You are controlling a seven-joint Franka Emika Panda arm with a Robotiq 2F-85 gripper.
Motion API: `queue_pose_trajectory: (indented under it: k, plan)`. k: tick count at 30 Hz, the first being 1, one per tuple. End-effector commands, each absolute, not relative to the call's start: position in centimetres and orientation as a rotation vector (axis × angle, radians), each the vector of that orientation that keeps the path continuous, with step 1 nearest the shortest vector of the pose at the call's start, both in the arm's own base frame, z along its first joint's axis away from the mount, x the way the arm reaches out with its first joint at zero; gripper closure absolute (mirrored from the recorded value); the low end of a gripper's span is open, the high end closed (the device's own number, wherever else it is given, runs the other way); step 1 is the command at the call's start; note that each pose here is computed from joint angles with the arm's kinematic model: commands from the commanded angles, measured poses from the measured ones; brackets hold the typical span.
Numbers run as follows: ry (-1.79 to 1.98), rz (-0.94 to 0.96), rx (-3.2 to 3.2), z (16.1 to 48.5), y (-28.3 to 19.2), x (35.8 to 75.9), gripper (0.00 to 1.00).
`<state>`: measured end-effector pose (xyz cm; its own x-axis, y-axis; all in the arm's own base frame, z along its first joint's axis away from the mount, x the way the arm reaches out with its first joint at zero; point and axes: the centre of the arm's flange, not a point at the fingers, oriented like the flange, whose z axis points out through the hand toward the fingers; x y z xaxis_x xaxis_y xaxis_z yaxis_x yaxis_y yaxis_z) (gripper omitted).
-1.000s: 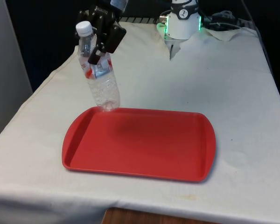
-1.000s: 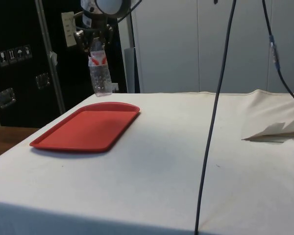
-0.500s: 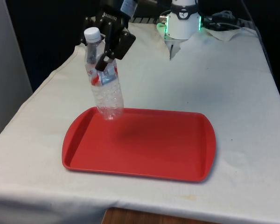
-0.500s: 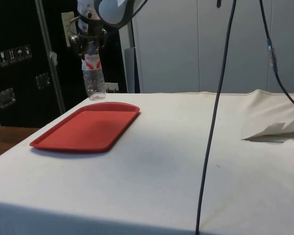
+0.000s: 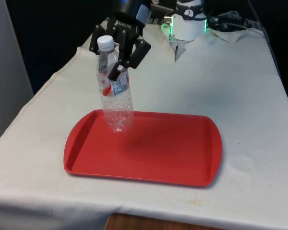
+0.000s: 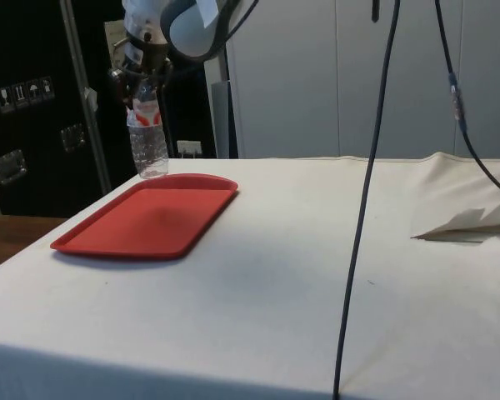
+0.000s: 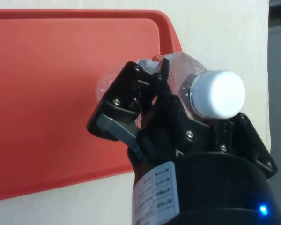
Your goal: Place the bottle upright on the tray.
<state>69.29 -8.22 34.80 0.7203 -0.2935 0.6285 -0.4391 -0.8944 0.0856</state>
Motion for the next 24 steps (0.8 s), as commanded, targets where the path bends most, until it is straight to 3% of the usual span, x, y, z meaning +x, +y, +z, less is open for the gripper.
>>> queue_pose_trajectory:
  k: [1, 24]
  plan:
    - [-0.578, 0.930, 2.698, 34.7, -8.1, 69.3, 0.69]
    - [-0.529, 0.949, 2.710, 34.2, -6.5, 69.4, 0.69]
